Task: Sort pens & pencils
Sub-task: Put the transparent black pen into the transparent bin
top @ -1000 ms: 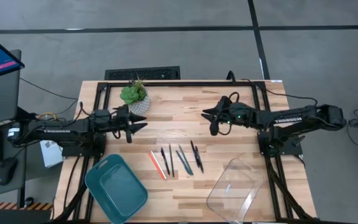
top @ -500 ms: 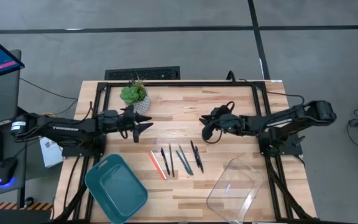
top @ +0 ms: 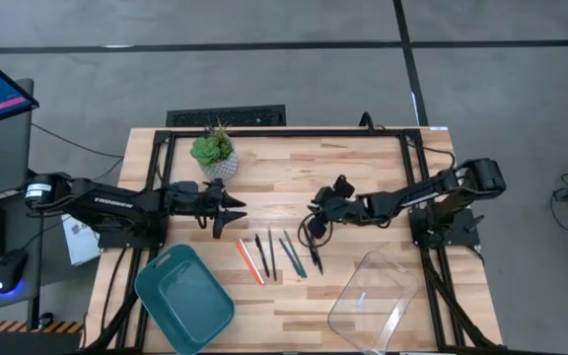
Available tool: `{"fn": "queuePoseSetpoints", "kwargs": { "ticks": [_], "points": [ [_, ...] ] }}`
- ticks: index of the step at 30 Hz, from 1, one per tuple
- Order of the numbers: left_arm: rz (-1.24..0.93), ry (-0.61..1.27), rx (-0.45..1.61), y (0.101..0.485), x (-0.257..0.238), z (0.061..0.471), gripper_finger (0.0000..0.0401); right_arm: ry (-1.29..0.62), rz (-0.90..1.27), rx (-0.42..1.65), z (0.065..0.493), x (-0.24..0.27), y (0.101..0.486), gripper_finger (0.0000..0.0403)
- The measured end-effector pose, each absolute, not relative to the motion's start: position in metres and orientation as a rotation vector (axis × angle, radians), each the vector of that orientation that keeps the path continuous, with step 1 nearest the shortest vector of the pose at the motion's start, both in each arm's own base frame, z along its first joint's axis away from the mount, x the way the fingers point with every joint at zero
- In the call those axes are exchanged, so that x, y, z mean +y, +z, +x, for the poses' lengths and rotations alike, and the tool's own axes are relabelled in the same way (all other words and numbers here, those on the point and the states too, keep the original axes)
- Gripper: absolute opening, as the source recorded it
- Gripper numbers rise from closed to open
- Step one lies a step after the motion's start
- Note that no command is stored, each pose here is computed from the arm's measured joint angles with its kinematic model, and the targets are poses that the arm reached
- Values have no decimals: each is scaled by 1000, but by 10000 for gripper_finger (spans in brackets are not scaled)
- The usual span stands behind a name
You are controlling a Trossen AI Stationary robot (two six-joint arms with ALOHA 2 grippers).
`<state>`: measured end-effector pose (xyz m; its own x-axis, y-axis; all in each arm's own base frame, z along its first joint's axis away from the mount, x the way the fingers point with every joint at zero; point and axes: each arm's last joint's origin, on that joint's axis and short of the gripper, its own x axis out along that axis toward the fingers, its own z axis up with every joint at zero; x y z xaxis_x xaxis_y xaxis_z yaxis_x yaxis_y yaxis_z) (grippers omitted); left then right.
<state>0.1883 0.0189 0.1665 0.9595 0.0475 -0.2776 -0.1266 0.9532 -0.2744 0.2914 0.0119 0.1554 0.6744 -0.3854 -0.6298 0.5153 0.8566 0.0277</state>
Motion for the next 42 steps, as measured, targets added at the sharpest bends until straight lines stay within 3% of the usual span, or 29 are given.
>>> {"fn": "queuePoseSetpoints", "kwargs": {
  "ticks": [16,23,32,42],
  "points": [
    [-282,45,221,172,9,190,149,-492,269,649,289,43,154,118],
    [-312,117,202,173,11,190,149,-447,268,643,287,57,155,118],
    [-330,39,215,173,3,191,149,-513,520,587,285,64,155,118],
    [-296,-20,224,173,-8,191,149,-551,576,604,286,65,145,118]
  ]
}}
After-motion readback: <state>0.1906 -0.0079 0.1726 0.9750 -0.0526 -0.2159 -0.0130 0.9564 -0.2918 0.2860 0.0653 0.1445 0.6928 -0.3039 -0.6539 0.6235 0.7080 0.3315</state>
